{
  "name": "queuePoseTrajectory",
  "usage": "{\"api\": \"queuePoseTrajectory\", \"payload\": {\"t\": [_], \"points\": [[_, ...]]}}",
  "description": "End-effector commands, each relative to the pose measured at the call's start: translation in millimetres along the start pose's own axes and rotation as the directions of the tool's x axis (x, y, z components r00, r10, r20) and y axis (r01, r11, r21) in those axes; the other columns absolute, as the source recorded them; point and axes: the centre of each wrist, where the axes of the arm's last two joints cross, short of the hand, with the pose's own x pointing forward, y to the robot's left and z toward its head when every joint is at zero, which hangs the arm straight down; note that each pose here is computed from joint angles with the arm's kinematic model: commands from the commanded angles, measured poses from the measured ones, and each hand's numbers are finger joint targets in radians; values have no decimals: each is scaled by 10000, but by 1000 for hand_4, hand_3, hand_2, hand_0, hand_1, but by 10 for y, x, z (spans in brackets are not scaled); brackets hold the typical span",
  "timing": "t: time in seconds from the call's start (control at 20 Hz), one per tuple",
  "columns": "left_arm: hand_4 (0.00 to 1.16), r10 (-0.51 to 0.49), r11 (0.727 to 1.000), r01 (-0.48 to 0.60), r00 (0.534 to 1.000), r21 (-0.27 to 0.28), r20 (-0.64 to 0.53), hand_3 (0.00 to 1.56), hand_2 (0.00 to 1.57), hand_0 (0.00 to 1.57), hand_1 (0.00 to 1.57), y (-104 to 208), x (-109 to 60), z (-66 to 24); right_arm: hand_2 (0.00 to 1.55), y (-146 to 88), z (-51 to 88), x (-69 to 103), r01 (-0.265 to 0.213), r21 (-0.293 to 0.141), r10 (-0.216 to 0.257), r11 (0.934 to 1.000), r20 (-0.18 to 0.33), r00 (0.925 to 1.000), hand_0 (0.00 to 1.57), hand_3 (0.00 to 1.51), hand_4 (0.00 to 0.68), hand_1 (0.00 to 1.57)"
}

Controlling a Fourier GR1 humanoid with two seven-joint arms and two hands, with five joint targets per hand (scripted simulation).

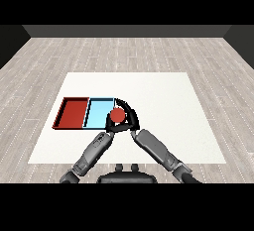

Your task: Pick the red can and put it in the red box

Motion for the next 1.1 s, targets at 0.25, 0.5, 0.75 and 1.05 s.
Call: {"api": "queuePoseTrajectory", "payload": {"t": [0.25,0.5,0.75,1.05], "points": [[1145,198,9998,-196,9994,58,-291,1509,1571,1571,1571,80,79,196,0,-185,24,175,15,-647,17,9979,500,9987,0,0,0,0],[1144,-103,9991,112,9997,419,-222,1489,1571,1571,1571,161,0,-2,0,-484,-165,227,95,-1260,20,9920,906,9959,0,0,0,0],[1140,-581,9961,573,9983,673,101,1481,1571,1571,1571,548,-86,40,0,-926,153,509,205,-1735,106,9846,1767,9842,0,0,0,0],[1130,-2758,9526,2694,9608,1417,277,1467,1569,1571,1571,1185,172,-222,0,-1462,752,334,-474,-2556,715,9656,858,9937,0,0,0,0]]}}
